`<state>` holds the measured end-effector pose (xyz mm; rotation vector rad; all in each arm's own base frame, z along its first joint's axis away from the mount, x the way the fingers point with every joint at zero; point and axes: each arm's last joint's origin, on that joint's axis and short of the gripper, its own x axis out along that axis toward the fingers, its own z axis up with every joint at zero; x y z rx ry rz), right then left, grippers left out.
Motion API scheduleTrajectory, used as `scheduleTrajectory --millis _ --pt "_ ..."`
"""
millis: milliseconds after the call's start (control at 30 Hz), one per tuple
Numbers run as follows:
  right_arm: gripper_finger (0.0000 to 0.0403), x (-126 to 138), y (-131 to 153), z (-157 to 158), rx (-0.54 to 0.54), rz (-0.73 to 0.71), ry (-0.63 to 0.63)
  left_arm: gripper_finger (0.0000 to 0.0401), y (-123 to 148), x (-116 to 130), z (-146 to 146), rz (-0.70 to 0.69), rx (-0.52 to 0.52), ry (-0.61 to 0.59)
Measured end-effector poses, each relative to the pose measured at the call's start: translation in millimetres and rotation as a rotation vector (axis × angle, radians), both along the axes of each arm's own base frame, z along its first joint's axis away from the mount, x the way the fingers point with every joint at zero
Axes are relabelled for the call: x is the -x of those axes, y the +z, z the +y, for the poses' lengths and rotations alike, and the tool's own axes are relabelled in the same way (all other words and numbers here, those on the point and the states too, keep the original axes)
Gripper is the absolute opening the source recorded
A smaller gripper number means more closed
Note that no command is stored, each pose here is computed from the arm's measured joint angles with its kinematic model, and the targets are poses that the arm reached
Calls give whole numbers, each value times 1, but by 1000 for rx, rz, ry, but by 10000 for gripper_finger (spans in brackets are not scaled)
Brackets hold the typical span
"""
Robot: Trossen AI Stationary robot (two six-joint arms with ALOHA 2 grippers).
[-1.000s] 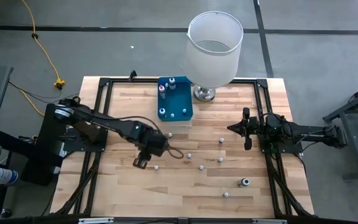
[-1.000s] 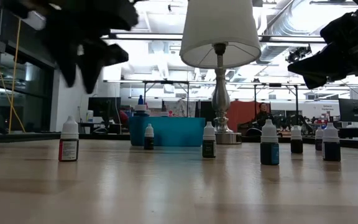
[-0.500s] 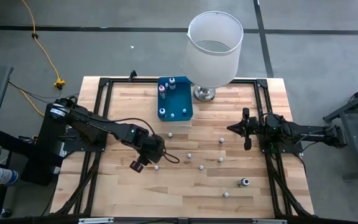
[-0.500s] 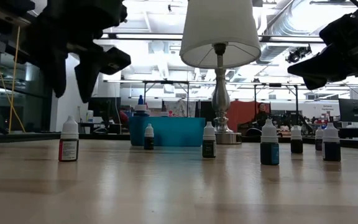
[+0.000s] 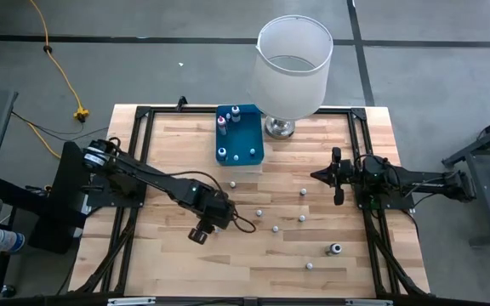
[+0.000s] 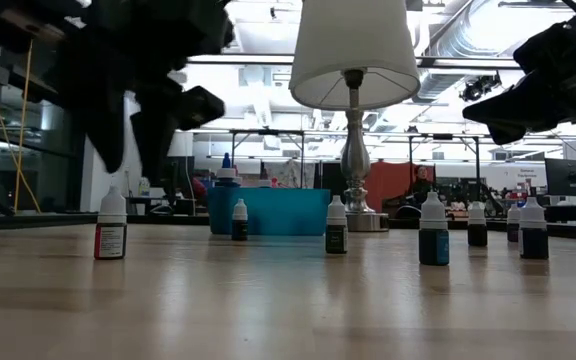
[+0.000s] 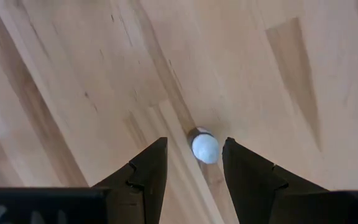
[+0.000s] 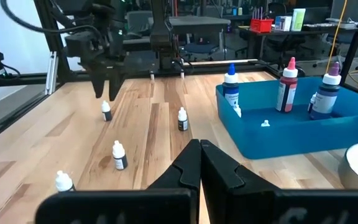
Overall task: Pick & Place food coloring
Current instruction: Put the small black food coloring bottle into the blue bin
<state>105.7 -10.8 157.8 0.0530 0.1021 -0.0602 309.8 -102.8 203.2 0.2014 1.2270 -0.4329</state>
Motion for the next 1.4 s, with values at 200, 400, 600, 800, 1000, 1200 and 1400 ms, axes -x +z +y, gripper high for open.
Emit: scheduleTrajectory --millis 200,400,600,800,1000,1200,1400 --pt "0 0 -1 0 -1 10 0 147 -4 -4 -3 51 4 62" --pt "0 -1 -1 0 -1 9 0 147 -7 -1 -10 58 -52 139" --pt "0 -1 -1 0 -1 13 -1 147 -7 0 -11 99 10 198" --pt "0 -1 -1 0 -1 12 0 148 -9 0 -15 93 5 197" --pt "0 -1 -1 0 -2 11 0 148 -15 -2 -22 92 -2 210" --pt "0 -1 -1 0 -1 13 0 148 -24 -3 -22 118 -24 257" --pt "0 -1 -1 0 -1 9 0 148 -29 -7 -24 123 7 300"
